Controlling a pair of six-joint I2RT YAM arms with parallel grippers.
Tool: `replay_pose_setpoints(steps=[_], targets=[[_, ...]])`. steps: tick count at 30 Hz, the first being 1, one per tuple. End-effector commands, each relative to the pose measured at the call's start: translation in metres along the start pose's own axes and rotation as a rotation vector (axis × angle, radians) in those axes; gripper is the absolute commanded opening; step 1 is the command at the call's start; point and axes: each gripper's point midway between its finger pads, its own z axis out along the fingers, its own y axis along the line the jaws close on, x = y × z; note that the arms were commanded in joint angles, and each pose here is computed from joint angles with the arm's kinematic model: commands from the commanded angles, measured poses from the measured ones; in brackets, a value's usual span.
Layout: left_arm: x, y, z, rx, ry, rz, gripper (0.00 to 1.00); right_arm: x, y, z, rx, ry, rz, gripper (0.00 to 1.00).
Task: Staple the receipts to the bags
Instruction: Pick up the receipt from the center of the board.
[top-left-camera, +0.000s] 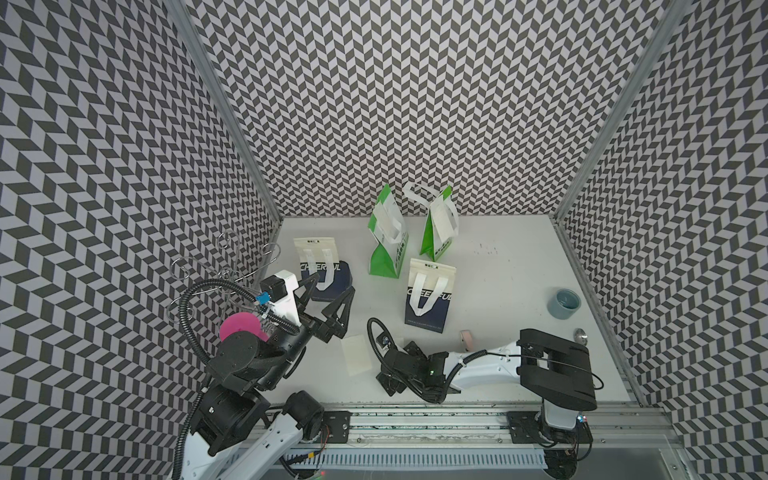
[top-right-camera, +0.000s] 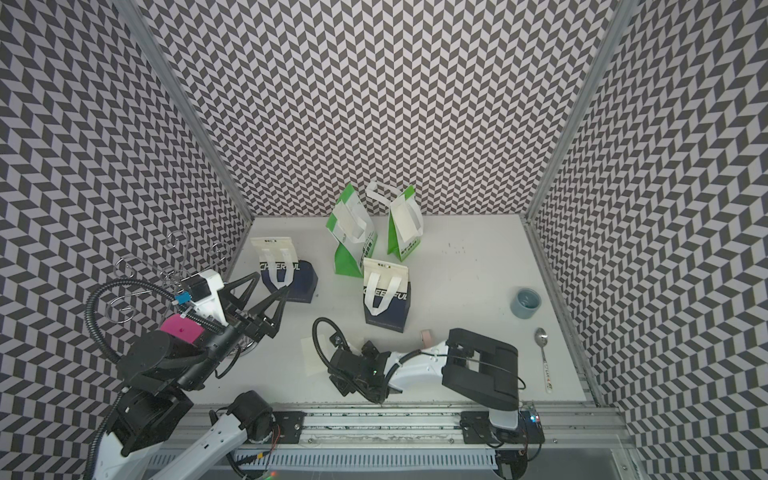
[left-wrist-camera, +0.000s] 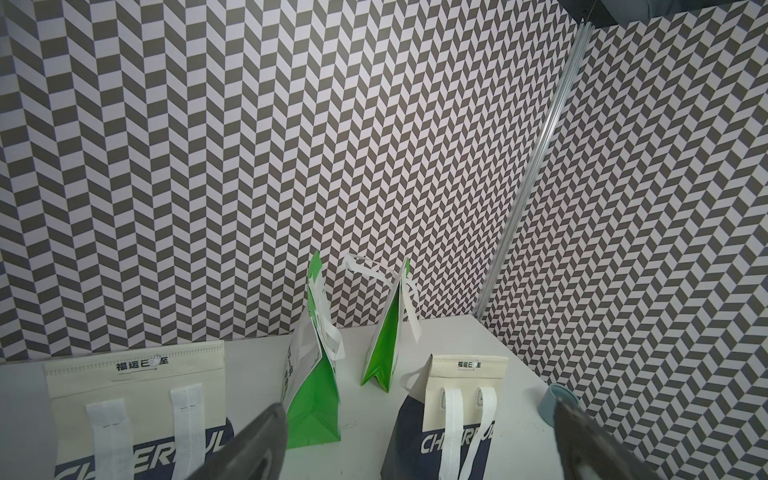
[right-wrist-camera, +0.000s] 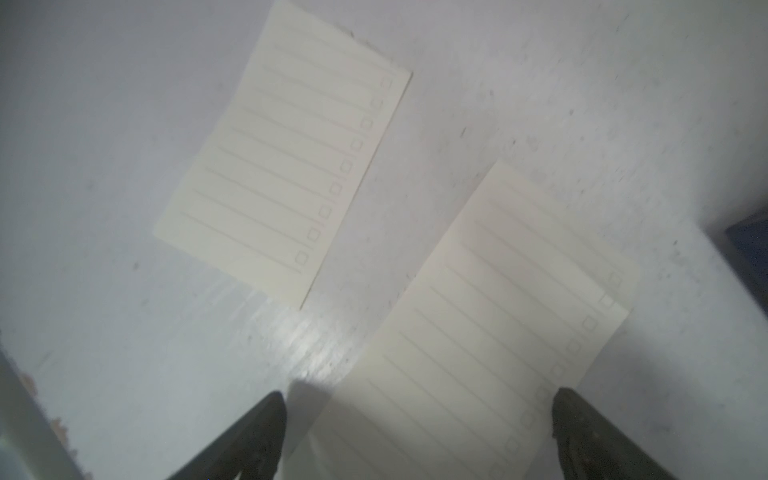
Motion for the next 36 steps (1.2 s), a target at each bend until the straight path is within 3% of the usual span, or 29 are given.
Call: replay_pose_setpoints(steps=[1,8,13,16,23,29,36], targets=[[0.001,0.001,-0.002,-0.001,-0.007,-0.011,1.0,0.024,-0.004,0.008,0.017,0.088,0.003,0.95],[-0.006,0.0,-0.006,0.003,-0.024,-0.016,1.0,0.072,-0.011,0.011,0.01,0.247,-0.024,0.76],[-0.002,-0.002,-0.005,0.013,-0.011,-0.016,1.0,0.081,-0.017,0.012,0.027,0.267,-0.035,0.59],[-0.001,-0.002,-0.003,0.015,0.001,-0.013,1.0,0.083,-0.014,0.014,0.017,0.269,-0.031,0.56],[0.004,-0.007,-0.003,0.043,0.018,-0.032,1.0,0.039,0.012,-0.003,-0.056,0.085,-0.07,0.36],[0.018,-0.003,-0.008,0.042,0.034,-0.093,1.0,0.003,0.026,-0.04,-0.101,-0.093,-0.079,0.32],[0.033,-0.008,-0.011,0.087,0.056,-0.22,1.0,-0.035,0.023,-0.112,-0.123,-0.305,-0.032,0.31]])
